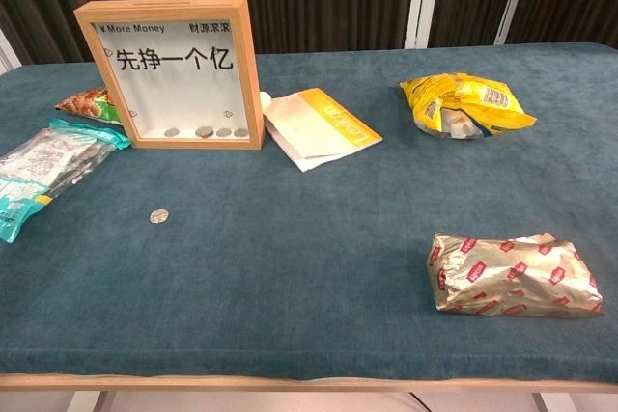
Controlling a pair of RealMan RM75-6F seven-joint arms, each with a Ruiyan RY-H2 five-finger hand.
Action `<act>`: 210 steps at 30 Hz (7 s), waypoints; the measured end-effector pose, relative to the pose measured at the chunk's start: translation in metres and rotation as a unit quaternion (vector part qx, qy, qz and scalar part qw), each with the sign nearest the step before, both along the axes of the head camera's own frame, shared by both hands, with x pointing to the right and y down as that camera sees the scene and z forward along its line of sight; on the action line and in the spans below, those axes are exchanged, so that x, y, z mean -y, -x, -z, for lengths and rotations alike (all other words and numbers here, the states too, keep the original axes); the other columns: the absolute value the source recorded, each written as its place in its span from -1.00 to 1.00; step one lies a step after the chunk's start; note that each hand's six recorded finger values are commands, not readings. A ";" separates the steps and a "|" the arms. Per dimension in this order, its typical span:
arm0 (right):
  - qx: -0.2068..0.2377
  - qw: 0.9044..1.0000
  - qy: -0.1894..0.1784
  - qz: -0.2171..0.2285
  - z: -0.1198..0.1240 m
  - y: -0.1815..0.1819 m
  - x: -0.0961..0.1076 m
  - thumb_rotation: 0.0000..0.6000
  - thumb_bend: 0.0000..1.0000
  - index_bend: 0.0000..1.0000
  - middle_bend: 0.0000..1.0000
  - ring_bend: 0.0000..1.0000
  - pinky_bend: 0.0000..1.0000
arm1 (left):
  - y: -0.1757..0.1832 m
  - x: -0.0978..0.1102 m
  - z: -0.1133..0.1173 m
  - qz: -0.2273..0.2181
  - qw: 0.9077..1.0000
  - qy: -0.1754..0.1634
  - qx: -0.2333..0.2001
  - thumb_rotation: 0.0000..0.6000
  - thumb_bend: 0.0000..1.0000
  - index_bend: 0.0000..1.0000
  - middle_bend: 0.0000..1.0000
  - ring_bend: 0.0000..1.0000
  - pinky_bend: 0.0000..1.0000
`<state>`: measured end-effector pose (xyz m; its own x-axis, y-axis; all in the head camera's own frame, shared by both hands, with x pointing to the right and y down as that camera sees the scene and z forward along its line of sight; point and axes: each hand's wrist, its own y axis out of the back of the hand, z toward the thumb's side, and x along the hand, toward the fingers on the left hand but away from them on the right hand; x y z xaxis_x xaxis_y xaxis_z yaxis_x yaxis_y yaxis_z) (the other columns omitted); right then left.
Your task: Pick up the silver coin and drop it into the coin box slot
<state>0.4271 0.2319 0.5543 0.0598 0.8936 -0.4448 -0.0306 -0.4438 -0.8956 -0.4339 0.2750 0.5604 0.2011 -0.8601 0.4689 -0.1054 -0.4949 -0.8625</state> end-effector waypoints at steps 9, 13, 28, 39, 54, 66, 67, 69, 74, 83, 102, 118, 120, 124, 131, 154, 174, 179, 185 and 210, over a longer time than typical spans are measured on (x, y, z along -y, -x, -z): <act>0.000 1.000 0.004 0.003 -0.002 0.002 0.001 1.00 -0.65 -1.00 -1.00 -1.00 -1.00 | -0.018 0.004 -0.016 -0.015 1.000 0.003 -0.018 1.00 -0.32 -0.85 0.39 0.24 0.18; 0.000 1.000 0.003 0.001 -0.003 0.002 0.002 1.00 -0.66 -1.00 -1.00 -1.00 -1.00 | -0.038 0.014 -0.035 0.005 0.997 -0.022 -0.074 1.00 -0.24 -0.25 1.00 1.00 1.00; -0.005 1.000 0.012 0.004 -0.013 0.007 0.005 1.00 -0.66 -1.00 -1.00 -1.00 -1.00 | -0.102 0.046 -0.148 -0.008 1.000 0.018 0.011 1.00 -0.31 -0.16 1.00 1.00 1.00; 0.001 1.000 0.005 -0.006 -0.007 0.001 0.007 1.00 -0.65 -1.00 -1.00 -1.00 -1.00 | -0.138 0.053 -0.178 -0.029 0.997 0.018 0.069 1.00 -0.32 -0.23 1.00 1.00 1.00; 0.001 1.000 0.005 -0.007 -0.006 0.001 0.008 1.00 -0.66 -1.00 -1.00 -1.00 -1.00 | -0.154 0.065 -0.189 -0.034 0.995 0.021 0.090 1.00 -0.32 -0.22 1.00 1.00 1.00; 0.001 1.000 0.005 -0.009 -0.005 0.000 0.007 1.00 -0.66 -1.00 -1.00 -1.00 -1.00 | -0.163 0.068 -0.191 -0.045 0.994 0.018 0.102 1.00 -0.15 -0.21 1.00 1.00 1.00; 0.001 1.000 0.006 -0.009 -0.005 0.000 0.007 1.00 -0.66 -1.00 -1.00 -1.00 -1.00 | -0.164 0.068 -0.191 -0.045 0.994 0.018 0.101 1.00 -0.15 -0.21 1.00 1.00 1.00; 0.001 1.000 0.006 -0.010 -0.005 -0.001 0.007 1.00 -0.66 -1.00 -1.00 -1.00 -1.00 | -0.164 0.068 -0.192 -0.045 0.994 0.018 0.101 1.00 -0.15 -0.20 1.00 1.00 1.00; 0.001 1.000 0.007 -0.010 -0.005 -0.001 0.007 1.00 -0.65 -1.00 -1.00 -1.00 -1.00 | -0.165 0.069 -0.193 -0.045 0.993 0.017 0.104 1.00 -0.16 -0.19 1.00 1.00 1.00; 0.002 1.000 0.005 -0.012 -0.004 -0.002 0.008 1.00 -0.66 -1.00 -1.00 -1.00 -1.00 | -0.166 0.072 -0.195 -0.050 0.992 0.013 0.112 1.00 -0.22 -0.16 1.00 1.00 1.00; 0.002 1.000 0.006 -0.012 -0.004 -0.002 0.007 1.00 -0.65 -1.00 -1.00 -1.00 -1.00 | -0.169 0.073 -0.199 -0.059 0.991 0.012 0.120 1.00 -0.25 -0.13 1.00 1.00 1.00; 0.001 1.000 0.006 -0.012 -0.004 -0.003 0.007 1.00 -0.65 -1.00 -1.00 -1.00 -1.00 | -0.166 0.075 -0.202 -0.065 0.988 0.006 0.137 1.00 -0.26 -0.10 1.00 1.00 1.00; 0.001 1.000 0.007 -0.011 -0.004 -0.002 0.007 1.00 -0.66 -1.00 -1.00 -1.00 -1.00 | -0.165 0.075 -0.202 -0.063 0.989 0.005 0.135 1.00 -0.26 -0.05 1.00 1.00 1.00; 0.002 1.000 0.008 -0.010 -0.004 -0.002 0.007 1.00 -0.66 -1.00 -1.00 -1.00 -1.00 | -0.163 0.078 -0.203 -0.059 0.989 -0.001 0.138 1.00 -0.26 0.05 1.00 1.00 1.00; 0.002 1.000 0.009 -0.011 -0.005 -0.002 0.007 1.00 -0.66 -1.00 -1.00 -1.00 -1.00 | -0.161 0.083 -0.205 -0.047 0.990 -0.012 0.133 1.00 -0.23 0.17 1.00 1.00 1.00; -0.001 1.000 0.011 -0.009 -0.006 -0.001 0.007 1.00 -0.66 -1.00 -1.00 -1.00 -1.00 | -0.162 0.090 -0.192 -0.033 0.994 -0.045 0.099 1.00 0.25 0.38 1.00 1.00 1.00; -0.005 1.000 0.017 -0.019 -0.007 -0.005 0.007 1.00 -0.66 -1.00 -1.00 -1.00 -1.00 | -0.137 0.239 -0.063 0.094 0.991 -0.074 -0.066 1.00 0.35 0.43 1.00 1.00 1.00; -0.003 1.000 0.020 -0.022 -0.007 -0.006 0.007 1.00 -0.65 -1.00 -1.00 -1.00 -1.00 | -0.147 0.267 -0.044 0.090 0.991 -0.076 -0.068 1.00 0.34 0.44 1.00 1.00 1.00; 0.000 0.999 0.025 -0.029 -0.008 -0.010 0.010 1.00 -0.66 -1.00 -1.00 -1.00 -1.00 | -0.161 0.288 -0.042 0.088 0.991 -0.077 -0.059 1.00 0.36 0.45 1.00 1.00 1.00; 0.004 0.999 0.023 -0.046 -0.004 -0.021 0.014 1.00 -0.65 -1.00 -1.00 -1.00 -1.00 | -0.191 0.328 -0.083 0.042 0.998 -0.047 0.011 1.00 0.34 0.46 1.00 1.00 1.00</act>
